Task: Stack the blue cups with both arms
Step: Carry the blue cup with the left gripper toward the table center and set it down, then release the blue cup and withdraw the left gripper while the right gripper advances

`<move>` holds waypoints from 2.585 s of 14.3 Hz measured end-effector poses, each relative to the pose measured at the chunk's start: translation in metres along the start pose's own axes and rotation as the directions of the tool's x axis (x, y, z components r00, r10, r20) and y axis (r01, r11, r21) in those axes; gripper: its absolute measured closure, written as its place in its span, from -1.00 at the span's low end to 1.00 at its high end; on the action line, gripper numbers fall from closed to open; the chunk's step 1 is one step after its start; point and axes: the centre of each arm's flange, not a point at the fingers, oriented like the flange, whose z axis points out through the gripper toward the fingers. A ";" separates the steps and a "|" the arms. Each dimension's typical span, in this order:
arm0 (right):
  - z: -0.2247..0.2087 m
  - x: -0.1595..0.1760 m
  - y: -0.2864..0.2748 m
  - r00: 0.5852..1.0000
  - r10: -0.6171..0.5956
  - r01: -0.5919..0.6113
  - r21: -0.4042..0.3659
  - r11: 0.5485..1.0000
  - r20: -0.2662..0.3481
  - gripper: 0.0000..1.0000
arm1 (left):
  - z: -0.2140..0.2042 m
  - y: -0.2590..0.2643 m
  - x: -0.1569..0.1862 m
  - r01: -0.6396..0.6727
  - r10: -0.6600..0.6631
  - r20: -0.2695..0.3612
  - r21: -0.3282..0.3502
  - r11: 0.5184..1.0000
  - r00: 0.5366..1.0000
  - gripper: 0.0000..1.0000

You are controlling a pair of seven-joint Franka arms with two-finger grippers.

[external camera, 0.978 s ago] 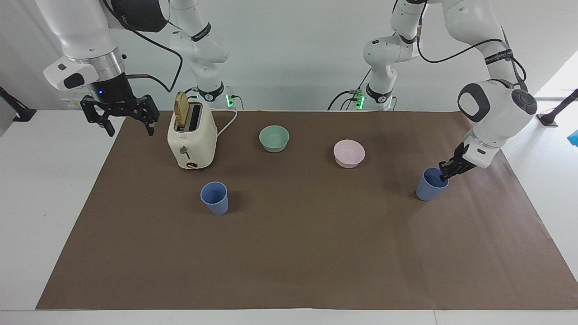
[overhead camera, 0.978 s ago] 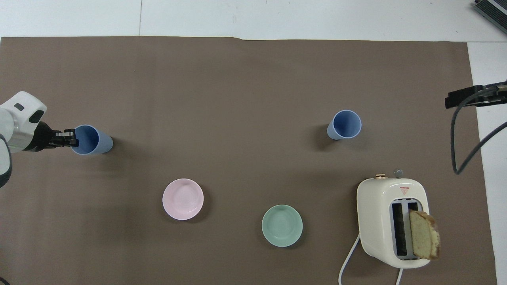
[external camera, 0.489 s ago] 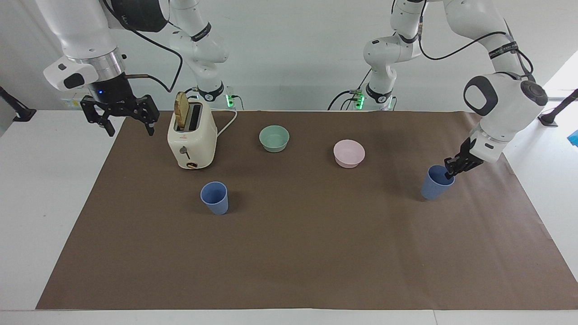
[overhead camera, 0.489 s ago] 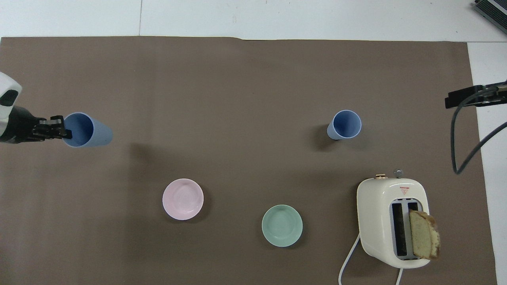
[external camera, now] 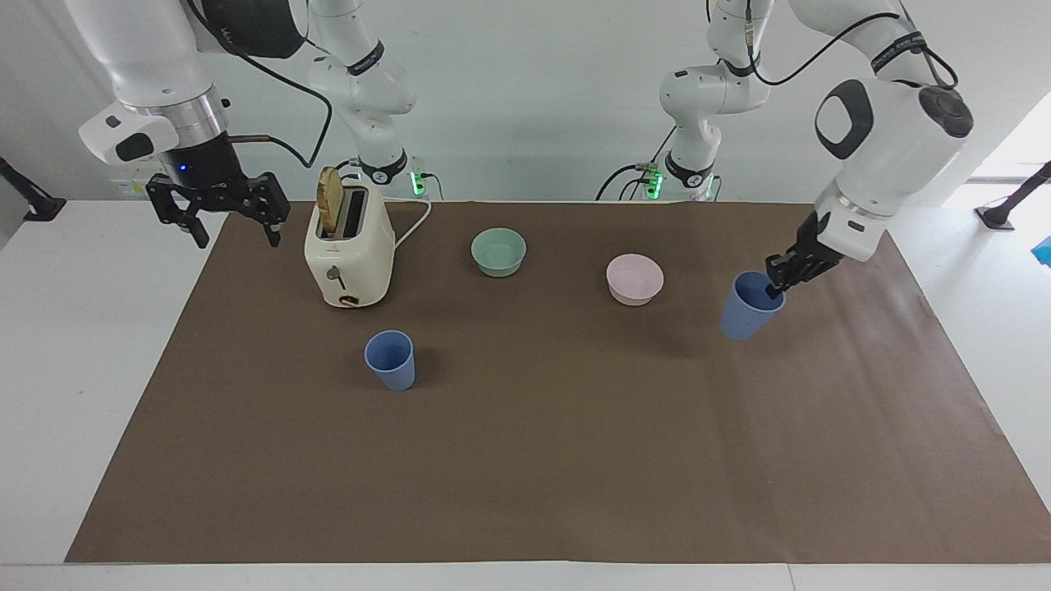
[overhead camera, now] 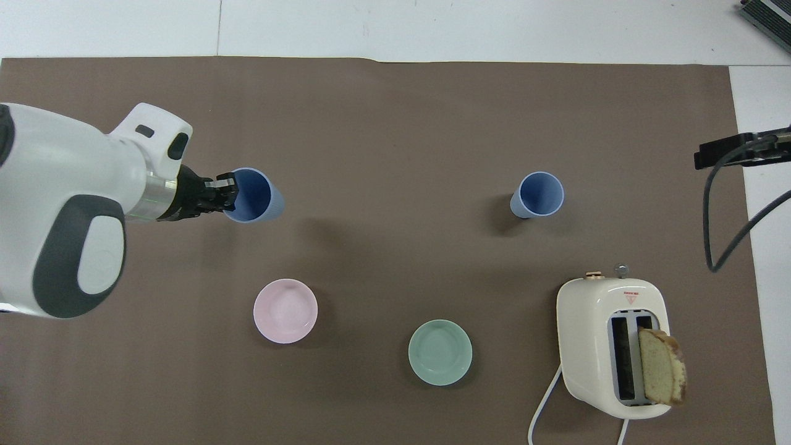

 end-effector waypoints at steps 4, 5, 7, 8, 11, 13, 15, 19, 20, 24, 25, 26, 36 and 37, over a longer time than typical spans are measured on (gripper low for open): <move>0.000 0.000 0.000 1.000 0.000 0.000 0.000 1.000 0.000 -1.00 | 0.057 0.062 -0.019 0.031 -0.032 -0.021 -0.041 0.999 0.999 0.91; 0.000 0.000 0.000 1.000 0.000 0.000 0.000 1.000 0.000 -1.00 | 0.076 0.075 -0.025 0.030 -0.031 -0.015 -0.044 0.999 0.999 0.91; 0.000 0.000 0.000 1.000 0.000 0.000 0.000 1.000 0.000 -1.00 | 0.104 0.092 -0.036 0.014 -0.013 0.006 -0.036 0.999 1.000 0.91; 0.000 0.000 0.000 1.000 0.000 0.000 0.000 1.000 0.000 -1.00 | 0.114 0.098 -0.041 0.004 -0.003 0.015 -0.033 0.999 1.000 0.91; 0.000 0.000 0.000 1.000 0.000 0.000 0.000 1.000 0.000 -1.00 | 0.122 0.102 -0.044 -0.010 0.010 0.018 -0.022 1.000 1.000 0.91; 0.000 0.000 0.000 1.000 0.000 0.000 0.000 1.000 0.000 -1.00 | 0.122 0.099 -0.042 -0.016 0.016 0.011 -0.009 1.000 1.000 0.91; 0.000 0.000 0.000 1.000 0.000 0.000 0.000 1.000 0.000 -1.00 | 0.123 0.098 -0.042 -0.023 0.023 0.008 0.002 1.000 1.000 0.91; 0.000 0.000 0.000 1.000 0.000 0.000 0.000 1.000 0.000 -1.00 | 0.130 0.097 -0.042 -0.025 0.025 0.017 0.010 1.000 1.000 0.91; 0.000 0.000 0.000 1.000 0.000 0.000 0.000 1.000 0.000 -1.00 | 0.132 0.097 -0.042 -0.025 0.025 0.021 0.013 1.000 0.999 0.91; 0.000 0.000 0.000 1.000 0.000 0.000 0.000 1.000 0.000 -1.00 | 0.138 0.095 -0.043 -0.025 0.024 0.030 0.021 0.999 0.999 0.91; 0.000 0.000 0.000 1.000 0.000 0.000 0.000 1.000 0.000 -1.00 | 0.138 0.095 -0.043 -0.025 0.024 0.030 0.021 0.999 0.999 0.75; 0.000 0.000 0.000 1.000 0.000 0.000 0.000 1.000 0.000 -1.00 | 0.138 0.094 -0.043 -0.024 0.023 0.030 0.021 0.999 0.999 0.56; 0.000 0.000 0.000 1.000 0.000 0.000 0.000 1.000 0.000 -1.00 | 0.075 0.048 -0.007 -0.123 0.126 -0.017 0.133 0.984 0.992 -1.00; 0.000 0.000 0.000 1.000 0.000 0.000 0.000 1.000 0.000 -1.00 | 0.052 0.033 -0.003 -0.151 0.154 -0.009 0.143 0.978 0.988 -1.00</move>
